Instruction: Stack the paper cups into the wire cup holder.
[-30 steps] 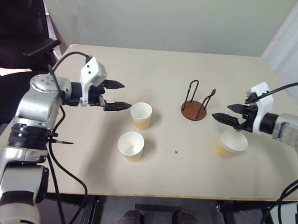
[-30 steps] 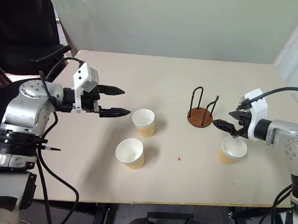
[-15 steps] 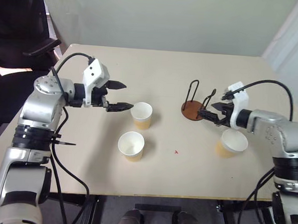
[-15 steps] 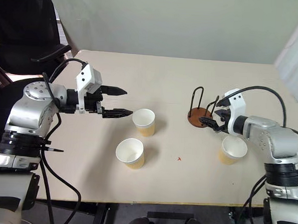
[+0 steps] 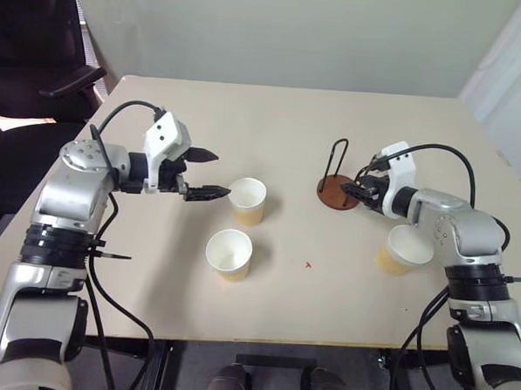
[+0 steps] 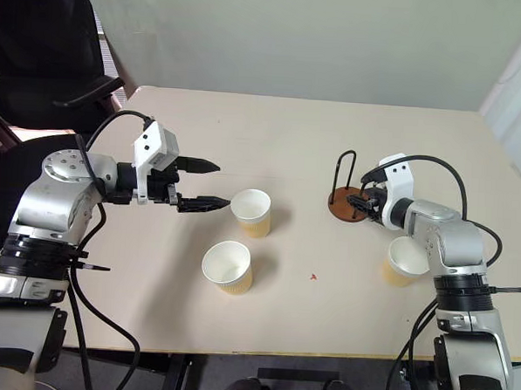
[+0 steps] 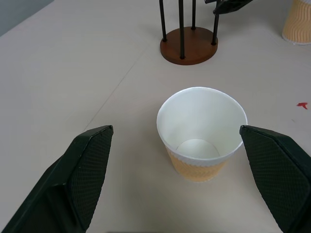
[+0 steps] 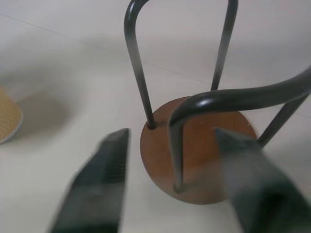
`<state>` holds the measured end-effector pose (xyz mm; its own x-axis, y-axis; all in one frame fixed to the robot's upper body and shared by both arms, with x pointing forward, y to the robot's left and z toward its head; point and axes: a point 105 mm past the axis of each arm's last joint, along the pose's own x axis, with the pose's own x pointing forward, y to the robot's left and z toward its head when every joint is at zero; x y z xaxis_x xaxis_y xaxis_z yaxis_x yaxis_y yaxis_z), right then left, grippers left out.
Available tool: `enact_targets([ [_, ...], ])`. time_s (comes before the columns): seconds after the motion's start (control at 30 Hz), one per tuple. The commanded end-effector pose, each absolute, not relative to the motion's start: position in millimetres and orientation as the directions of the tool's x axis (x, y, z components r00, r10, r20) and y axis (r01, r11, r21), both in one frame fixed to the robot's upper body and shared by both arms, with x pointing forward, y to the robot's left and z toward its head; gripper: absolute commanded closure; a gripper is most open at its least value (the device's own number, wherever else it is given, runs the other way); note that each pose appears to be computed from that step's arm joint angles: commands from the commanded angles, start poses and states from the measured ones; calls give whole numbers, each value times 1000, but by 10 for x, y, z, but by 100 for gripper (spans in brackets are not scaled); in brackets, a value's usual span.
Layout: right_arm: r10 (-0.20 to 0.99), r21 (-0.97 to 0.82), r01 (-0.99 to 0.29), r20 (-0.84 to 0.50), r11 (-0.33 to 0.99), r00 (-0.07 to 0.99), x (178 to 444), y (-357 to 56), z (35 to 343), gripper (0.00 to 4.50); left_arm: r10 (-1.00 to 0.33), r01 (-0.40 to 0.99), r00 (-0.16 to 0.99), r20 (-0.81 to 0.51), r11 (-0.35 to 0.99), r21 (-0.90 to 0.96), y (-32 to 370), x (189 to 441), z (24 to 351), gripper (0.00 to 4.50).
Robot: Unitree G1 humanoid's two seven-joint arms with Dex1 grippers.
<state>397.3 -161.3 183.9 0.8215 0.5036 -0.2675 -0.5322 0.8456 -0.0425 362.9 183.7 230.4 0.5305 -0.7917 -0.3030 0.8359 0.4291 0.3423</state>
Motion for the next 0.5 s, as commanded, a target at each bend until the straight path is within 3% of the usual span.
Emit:
enact_targets([
  [0.03,475,-66,-496,-209,866,855,3979,-1758,2015,336,-791,812,547,-275,422,402,1846,3595,2444,0],
  [0.13,477,-53,-496,-202,867,855,3962,-1770,2023,444,-796,816,542,-270,422,396,1833,3587,2437,0],
  [0.33,563,-26,-572,-139,820,815,3873,-1654,2166,448,-823,852,488,-290,376,365,1750,3509,2377,0],
  [0.5,738,-93,-766,-219,636,638,3447,-1421,2236,448,-876,915,358,-325,258,311,1645,3285,2416,0],
])
